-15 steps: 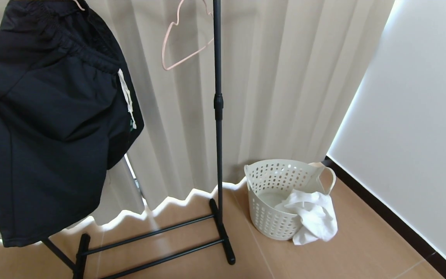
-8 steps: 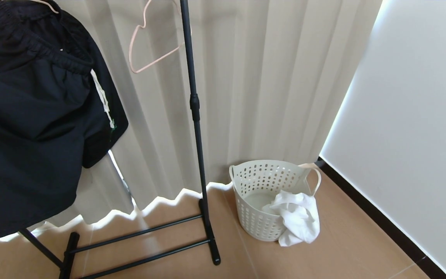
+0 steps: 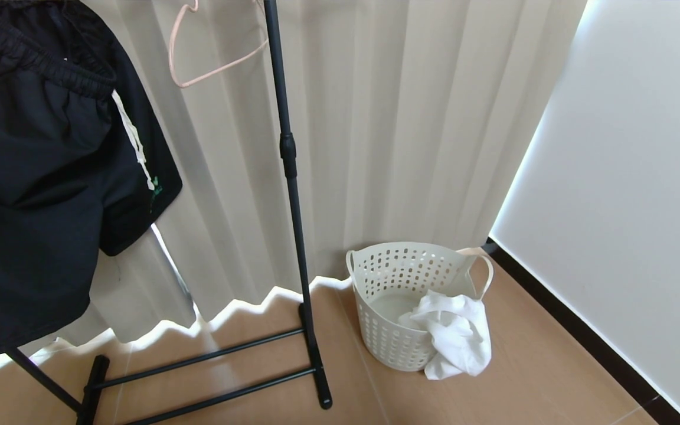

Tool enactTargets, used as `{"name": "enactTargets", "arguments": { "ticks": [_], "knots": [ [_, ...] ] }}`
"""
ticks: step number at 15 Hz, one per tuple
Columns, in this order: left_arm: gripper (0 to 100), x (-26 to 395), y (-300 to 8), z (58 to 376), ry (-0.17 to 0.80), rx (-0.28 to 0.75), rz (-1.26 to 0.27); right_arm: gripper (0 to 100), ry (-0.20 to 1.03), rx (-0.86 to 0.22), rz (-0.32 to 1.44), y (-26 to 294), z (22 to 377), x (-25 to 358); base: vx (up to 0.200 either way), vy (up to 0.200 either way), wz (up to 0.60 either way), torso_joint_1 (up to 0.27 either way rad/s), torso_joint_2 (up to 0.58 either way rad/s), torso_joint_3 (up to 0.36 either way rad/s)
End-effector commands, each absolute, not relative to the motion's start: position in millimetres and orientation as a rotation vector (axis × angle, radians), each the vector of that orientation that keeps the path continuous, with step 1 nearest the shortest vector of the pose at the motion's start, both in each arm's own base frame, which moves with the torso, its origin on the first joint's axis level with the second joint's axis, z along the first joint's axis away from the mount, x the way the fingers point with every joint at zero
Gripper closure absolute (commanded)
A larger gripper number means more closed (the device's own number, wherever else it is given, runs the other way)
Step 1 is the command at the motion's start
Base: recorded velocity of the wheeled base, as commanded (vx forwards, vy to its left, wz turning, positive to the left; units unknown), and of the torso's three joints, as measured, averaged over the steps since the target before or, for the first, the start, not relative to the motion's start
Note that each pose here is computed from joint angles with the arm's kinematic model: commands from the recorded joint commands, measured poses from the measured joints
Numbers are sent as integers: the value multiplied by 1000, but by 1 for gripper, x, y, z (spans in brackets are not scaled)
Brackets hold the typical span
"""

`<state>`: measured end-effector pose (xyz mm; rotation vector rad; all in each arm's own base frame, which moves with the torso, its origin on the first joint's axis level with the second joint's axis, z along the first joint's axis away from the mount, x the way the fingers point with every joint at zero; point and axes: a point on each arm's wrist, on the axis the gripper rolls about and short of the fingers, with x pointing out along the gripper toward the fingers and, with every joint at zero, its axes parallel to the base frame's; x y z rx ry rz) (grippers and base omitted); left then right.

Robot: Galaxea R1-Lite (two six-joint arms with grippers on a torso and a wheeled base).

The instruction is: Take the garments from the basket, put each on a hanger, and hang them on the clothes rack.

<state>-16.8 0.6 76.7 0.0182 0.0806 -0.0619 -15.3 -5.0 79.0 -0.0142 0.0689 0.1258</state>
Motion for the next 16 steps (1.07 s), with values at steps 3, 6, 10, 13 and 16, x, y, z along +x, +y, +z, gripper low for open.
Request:
{"name": "enactTargets", "arguments": {
  "ticks": [3,6,10,13,16],
  "knots": [
    [0,-17,1,77,82,17,-62,0,70,-15,126,-5,79,-15,0,0,0,-10,104,91],
    [0,-17,1,77,82,17,-62,0,70,-15,127,-5,79,-15,0,0,0,-4,110,98],
    [0,-17,1,77,82,17,-60,0,70,-15,127,-5,79,-15,0,0,-150,1,2,3],
    [0,-17,1,77,82,17,-60,0,70,-15,127,-5,79,-15,0,0,0,0,0,0],
    [0,-17,1,77,82,17,-60,0,70,-15,126,-5,79,-15,0,0,0,0,0,0]
  ]
}}
